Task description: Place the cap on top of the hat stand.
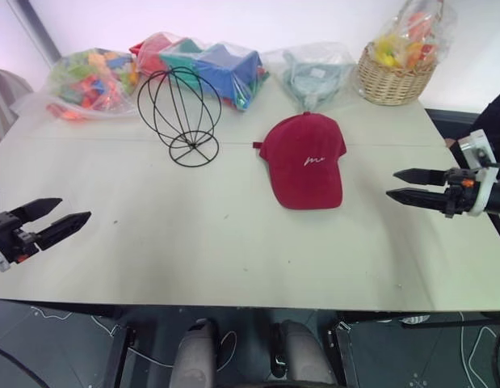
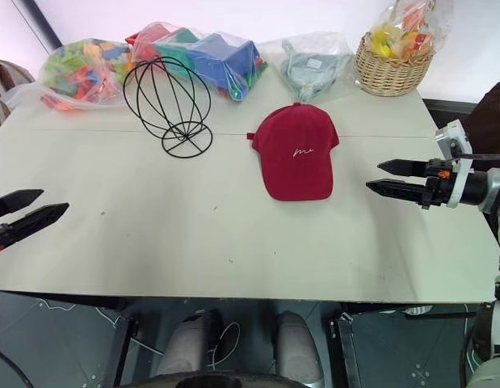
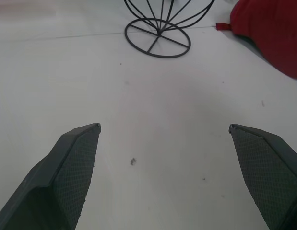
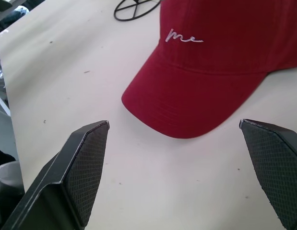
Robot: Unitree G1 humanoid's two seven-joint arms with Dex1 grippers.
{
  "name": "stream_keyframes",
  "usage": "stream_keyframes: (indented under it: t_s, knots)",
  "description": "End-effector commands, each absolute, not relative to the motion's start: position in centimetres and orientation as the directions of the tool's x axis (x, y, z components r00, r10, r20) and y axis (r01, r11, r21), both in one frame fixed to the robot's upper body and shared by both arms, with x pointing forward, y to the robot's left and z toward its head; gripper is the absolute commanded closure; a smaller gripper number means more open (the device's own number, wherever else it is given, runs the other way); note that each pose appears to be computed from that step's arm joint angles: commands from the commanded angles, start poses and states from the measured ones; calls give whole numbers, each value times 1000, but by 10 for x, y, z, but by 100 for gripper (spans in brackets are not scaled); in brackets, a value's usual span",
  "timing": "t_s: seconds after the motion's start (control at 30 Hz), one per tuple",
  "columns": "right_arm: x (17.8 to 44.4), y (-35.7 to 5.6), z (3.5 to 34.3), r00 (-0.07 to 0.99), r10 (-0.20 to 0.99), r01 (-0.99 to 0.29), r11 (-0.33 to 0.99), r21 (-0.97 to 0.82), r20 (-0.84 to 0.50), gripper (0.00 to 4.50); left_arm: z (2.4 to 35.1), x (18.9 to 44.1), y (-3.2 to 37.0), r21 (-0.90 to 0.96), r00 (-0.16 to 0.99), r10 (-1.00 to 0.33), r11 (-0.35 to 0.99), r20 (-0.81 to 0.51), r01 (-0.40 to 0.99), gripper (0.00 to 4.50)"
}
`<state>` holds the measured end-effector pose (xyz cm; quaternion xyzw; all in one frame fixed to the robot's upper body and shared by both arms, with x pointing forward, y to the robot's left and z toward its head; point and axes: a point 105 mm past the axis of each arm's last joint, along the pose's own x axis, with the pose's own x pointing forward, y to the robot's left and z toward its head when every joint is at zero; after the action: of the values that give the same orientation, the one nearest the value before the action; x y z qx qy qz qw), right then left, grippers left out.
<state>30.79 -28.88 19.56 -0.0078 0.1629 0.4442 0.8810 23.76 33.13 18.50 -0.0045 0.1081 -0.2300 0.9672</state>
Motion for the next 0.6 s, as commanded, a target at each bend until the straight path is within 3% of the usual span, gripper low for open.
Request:
stream_keyframes:
  t_s: [0.03, 0.6]
  knots:
    - [303, -291, 214, 580, 769, -783, 617, 78, -269, 0, 199, 236, 334, -20, 876, -443, 894, -192, 448, 1]
    - [302, -284, 215, 592, 756, -774, 630, 66, -277, 0, 203, 239, 330, -18, 859, -473, 878, -195, 479, 1]
